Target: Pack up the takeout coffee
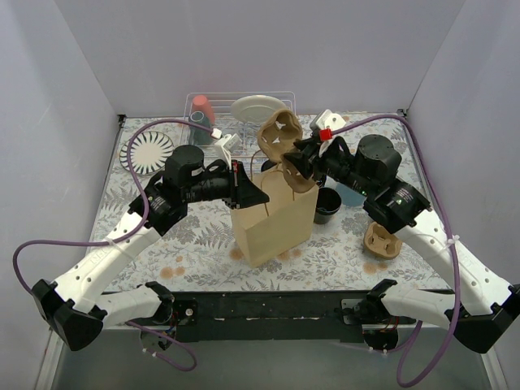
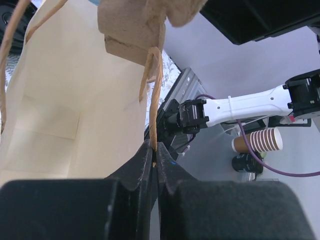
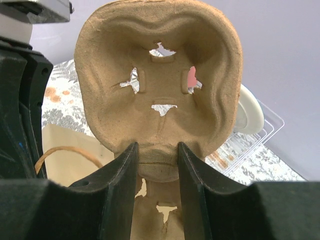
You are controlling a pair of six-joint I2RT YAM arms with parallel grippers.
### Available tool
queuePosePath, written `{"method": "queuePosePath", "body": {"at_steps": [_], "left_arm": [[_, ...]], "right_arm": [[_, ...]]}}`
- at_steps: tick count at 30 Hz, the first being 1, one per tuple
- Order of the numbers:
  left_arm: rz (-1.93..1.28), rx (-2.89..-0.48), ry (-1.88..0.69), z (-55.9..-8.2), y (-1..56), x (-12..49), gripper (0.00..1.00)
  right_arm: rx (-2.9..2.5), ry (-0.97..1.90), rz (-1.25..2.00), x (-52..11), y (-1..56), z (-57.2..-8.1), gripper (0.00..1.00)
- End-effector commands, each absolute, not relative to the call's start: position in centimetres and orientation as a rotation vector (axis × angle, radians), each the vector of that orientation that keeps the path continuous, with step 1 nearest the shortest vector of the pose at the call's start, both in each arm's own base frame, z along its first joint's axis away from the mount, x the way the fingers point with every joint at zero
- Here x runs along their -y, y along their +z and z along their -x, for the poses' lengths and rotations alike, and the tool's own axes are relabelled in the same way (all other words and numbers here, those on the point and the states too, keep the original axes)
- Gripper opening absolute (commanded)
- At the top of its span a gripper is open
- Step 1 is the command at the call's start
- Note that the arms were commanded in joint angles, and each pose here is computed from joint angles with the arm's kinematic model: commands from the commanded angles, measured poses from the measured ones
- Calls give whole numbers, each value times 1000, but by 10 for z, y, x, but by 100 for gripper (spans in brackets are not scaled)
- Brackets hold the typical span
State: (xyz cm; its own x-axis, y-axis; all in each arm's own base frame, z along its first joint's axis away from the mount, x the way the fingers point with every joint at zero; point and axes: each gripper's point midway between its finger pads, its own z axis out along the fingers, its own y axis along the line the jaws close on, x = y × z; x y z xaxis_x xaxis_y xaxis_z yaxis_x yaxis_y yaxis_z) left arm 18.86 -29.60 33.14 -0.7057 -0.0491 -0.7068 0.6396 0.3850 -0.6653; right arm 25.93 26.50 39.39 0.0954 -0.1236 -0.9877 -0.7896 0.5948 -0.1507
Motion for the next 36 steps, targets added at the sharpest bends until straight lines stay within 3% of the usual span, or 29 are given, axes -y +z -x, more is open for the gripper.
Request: {"method": "queuePosePath", "body": {"at_steps": [1,17,22,23,27,31,36], "left_arm": [[-615,-1837,-1366,-178,363,296,0],[-758,-1830,-1382,-166,344,302,0],[-752,-1830,-1367,-168,349,301,1],[-739,-1843,-1353,-169,349,300,13],[-682,-1845,-1296,-173,358,291,44],[-613,-1872,-1240,-174,364,279,53],[-476,-1946,-1165,-167,371,252,54]], "right_arm": [[-1283,582,743,-256,437,-257,24],[-1247,591,689,-258,455,-263,24],[-1236,709,846,-281,432,-244,24],[-1226,734,882,-284,428,-237,24],[-1190,791,963,-286,405,-218,24],[-1169,775,986,-282,412,-213,24],[-1169,765,1026,-280,407,-208,24]]}}
